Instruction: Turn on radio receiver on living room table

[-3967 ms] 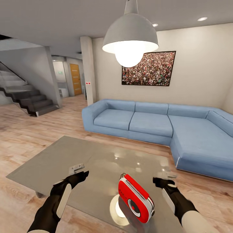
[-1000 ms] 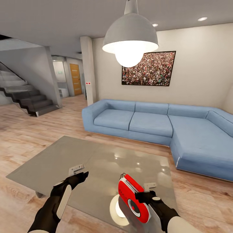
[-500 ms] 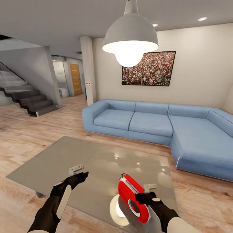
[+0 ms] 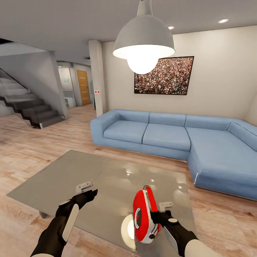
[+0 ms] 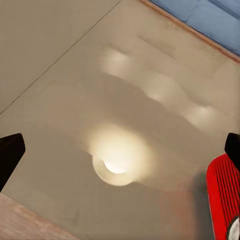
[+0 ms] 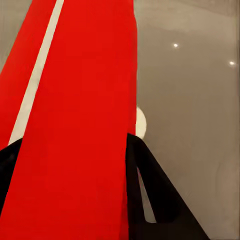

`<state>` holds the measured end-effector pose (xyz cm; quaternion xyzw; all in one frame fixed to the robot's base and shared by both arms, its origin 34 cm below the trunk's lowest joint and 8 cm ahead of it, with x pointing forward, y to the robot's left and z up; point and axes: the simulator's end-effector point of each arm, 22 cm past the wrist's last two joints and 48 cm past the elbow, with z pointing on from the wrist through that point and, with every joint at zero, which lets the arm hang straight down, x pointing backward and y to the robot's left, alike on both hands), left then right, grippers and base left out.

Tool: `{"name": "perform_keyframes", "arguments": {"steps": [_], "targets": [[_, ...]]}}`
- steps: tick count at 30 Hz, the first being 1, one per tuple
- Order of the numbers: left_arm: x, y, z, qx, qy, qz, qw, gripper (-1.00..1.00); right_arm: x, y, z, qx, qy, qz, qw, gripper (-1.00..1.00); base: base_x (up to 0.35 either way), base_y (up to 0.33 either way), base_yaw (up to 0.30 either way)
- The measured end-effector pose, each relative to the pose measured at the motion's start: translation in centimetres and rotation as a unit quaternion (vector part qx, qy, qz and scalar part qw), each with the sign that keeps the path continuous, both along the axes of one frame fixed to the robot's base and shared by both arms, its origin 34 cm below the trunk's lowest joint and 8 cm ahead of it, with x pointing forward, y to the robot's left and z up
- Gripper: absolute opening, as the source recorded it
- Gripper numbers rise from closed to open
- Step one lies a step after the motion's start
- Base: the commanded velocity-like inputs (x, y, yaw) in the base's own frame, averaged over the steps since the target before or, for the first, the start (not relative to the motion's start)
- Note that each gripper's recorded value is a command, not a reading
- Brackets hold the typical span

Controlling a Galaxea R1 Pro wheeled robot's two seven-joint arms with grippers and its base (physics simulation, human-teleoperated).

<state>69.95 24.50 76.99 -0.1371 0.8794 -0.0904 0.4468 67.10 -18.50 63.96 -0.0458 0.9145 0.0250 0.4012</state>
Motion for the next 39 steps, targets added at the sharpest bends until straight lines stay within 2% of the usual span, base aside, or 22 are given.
{"name": "perform_keyframes", "arguments": {"steps": [39], "targets": [[-0.02, -0.11, -0.03, -0.001, 0.0, 0.0, 1.0, 1.0, 0.28, 0.05, 0.31, -0.001, -0.008, 0.002, 1.0, -1.0, 0.0, 0.0, 0.0]]}}
